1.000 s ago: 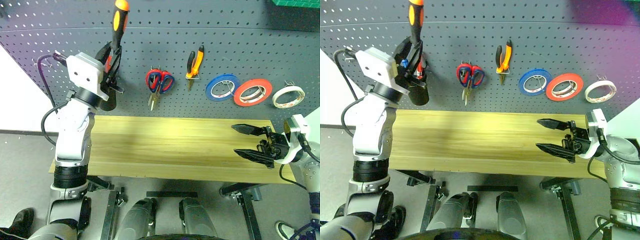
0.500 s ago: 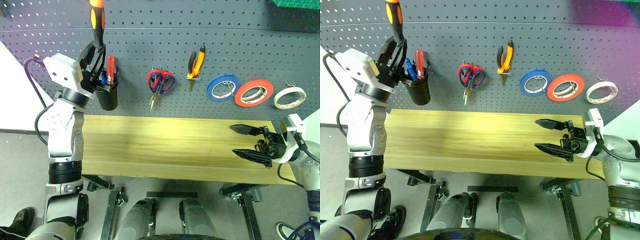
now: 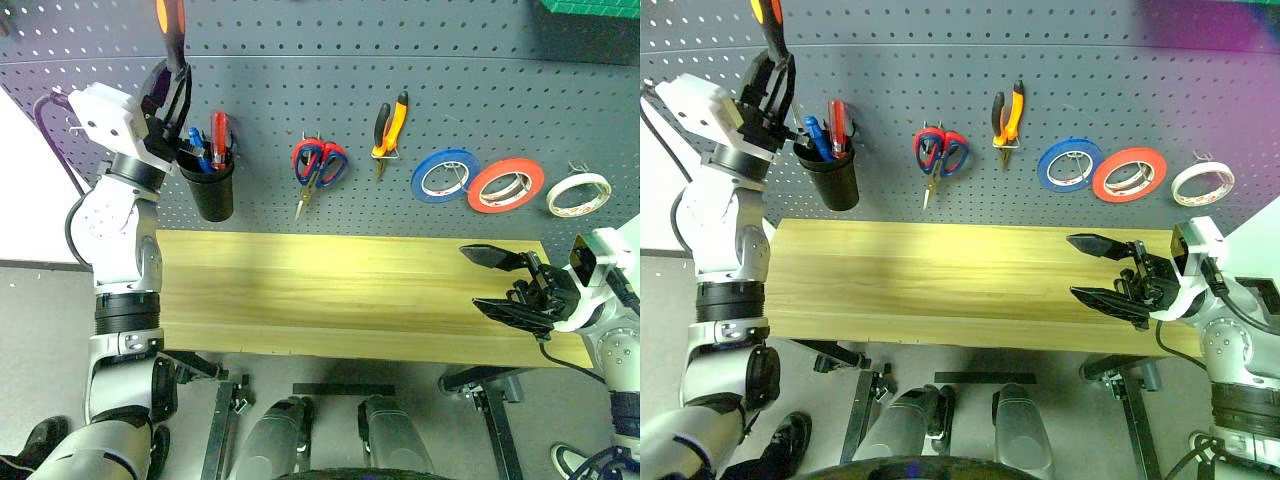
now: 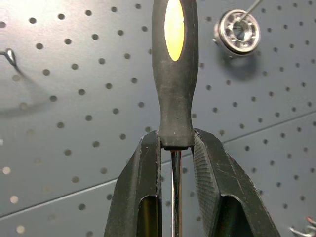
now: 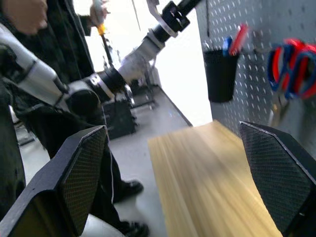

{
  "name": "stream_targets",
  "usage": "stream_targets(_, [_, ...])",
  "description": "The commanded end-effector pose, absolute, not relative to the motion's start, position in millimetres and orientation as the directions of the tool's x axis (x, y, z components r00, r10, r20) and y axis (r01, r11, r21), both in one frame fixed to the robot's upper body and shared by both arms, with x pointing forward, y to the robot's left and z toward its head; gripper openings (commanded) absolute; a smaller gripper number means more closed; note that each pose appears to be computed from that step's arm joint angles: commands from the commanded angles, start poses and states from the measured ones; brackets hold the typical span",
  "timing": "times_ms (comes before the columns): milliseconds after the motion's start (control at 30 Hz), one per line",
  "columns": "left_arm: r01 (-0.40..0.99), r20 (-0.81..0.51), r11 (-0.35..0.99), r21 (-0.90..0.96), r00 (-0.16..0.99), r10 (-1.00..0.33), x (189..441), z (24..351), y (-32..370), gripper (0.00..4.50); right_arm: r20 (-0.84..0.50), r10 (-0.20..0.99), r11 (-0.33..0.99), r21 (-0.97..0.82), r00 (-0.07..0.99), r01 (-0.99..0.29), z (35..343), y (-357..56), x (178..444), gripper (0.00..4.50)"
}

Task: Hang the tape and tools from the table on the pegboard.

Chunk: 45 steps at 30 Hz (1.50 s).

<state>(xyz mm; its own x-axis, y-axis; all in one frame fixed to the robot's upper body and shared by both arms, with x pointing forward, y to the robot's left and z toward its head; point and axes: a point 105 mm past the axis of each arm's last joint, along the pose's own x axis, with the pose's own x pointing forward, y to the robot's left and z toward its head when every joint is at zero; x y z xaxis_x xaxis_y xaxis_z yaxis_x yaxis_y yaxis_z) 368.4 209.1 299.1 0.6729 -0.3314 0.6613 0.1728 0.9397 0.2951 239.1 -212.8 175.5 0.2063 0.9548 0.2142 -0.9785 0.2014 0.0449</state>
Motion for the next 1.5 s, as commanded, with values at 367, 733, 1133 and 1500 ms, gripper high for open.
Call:
stream_targets(367, [0.14,0.674,0.959,0.245,0.686,-0.272,379.5,289.1,221.3,0.54,0.432,0.871,0.262,-0.001,0.237,-0.965,216.0,-214.3,236.6,4.5])
stream_targets(733, [0.12,0.59,0.963,0.243,0.77,-0.244,395.1,258.3,218.0,0.54,0.364,0.9,0.251,0.013,0.238,-0.968,205.8,-206.0,233.1,4.5])
stream_targets(1133, [0.098,0.513,0.965,0.244,0.831,-0.215,399.6,226.4,218.2,0.54,0.34,0.903,0.264,0.038,0.261,-0.964,199.4,-209.8,233.9,4.5])
stream_targets(1500, [0.069,0.488,0.969,0.237,0.854,-0.18,398.9,211.7,227.1,2.42,0.328,0.906,0.269,0.046,0.269,-0.962,196.7,-210.3,235.8,4.5])
